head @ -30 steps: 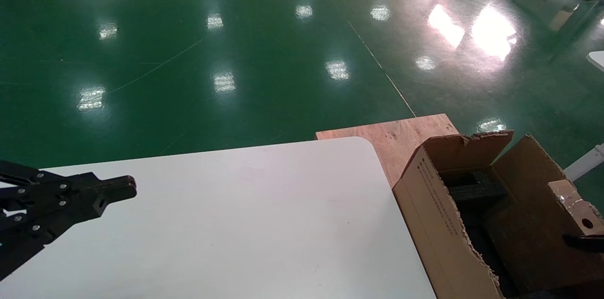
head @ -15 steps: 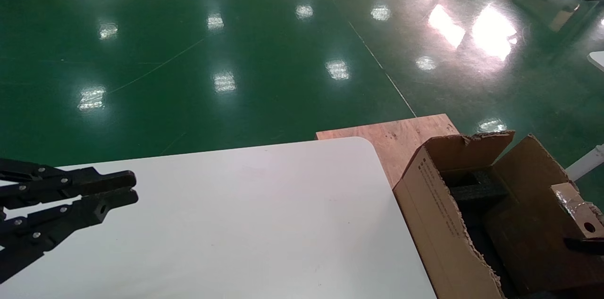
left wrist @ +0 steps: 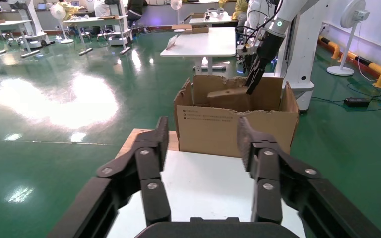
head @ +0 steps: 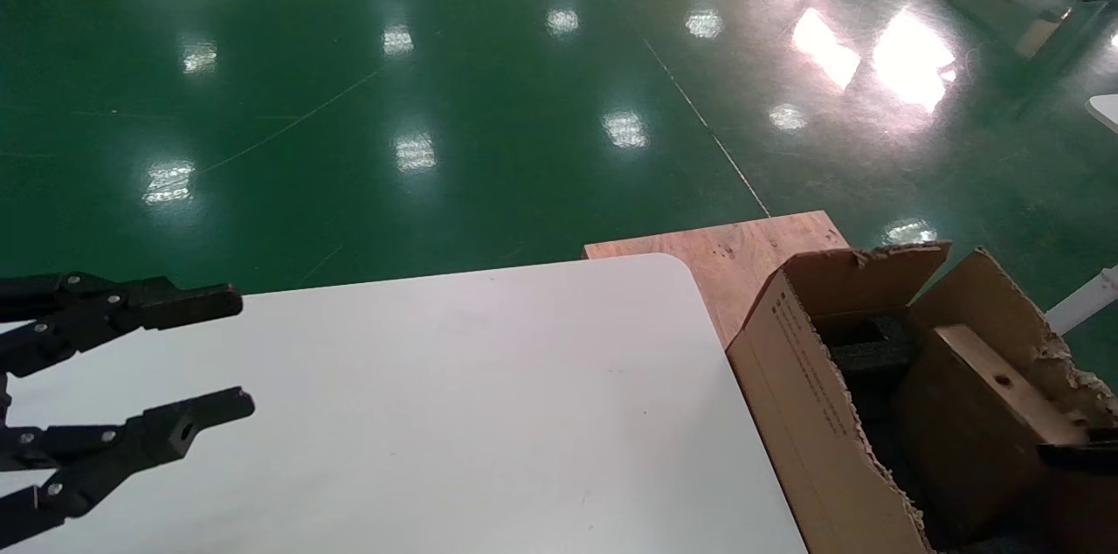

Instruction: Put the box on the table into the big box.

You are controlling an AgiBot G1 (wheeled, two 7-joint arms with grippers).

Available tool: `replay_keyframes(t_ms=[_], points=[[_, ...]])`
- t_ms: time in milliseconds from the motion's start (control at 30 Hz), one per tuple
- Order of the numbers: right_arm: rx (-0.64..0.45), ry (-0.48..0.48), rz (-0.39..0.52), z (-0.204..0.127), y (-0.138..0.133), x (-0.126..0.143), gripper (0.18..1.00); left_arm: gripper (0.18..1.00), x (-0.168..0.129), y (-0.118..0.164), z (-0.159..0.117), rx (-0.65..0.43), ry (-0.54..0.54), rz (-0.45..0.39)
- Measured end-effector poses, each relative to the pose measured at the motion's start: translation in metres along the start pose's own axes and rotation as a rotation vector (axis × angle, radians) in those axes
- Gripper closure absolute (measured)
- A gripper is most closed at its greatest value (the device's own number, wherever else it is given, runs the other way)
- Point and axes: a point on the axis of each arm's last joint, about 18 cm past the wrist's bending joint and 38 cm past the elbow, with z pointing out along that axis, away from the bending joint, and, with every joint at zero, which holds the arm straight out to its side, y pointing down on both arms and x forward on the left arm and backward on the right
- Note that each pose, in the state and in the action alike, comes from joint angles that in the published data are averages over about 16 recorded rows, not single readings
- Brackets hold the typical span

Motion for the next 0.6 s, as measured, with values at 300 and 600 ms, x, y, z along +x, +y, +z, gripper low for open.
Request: replay_keyframes(t_ms=[300, 600], points=[[0.002, -0.001, -0.001, 0.000, 0.000, 0.000, 0.419, 0.530, 0.000, 0.000, 0.000, 0.000, 0.000, 0.000], [0.039, -0.010, -0.062, -0.001, -0.018, -0.005, 0.271, 0.350, 0.000, 0.000, 0.000, 0.000, 0.000, 0.000]])
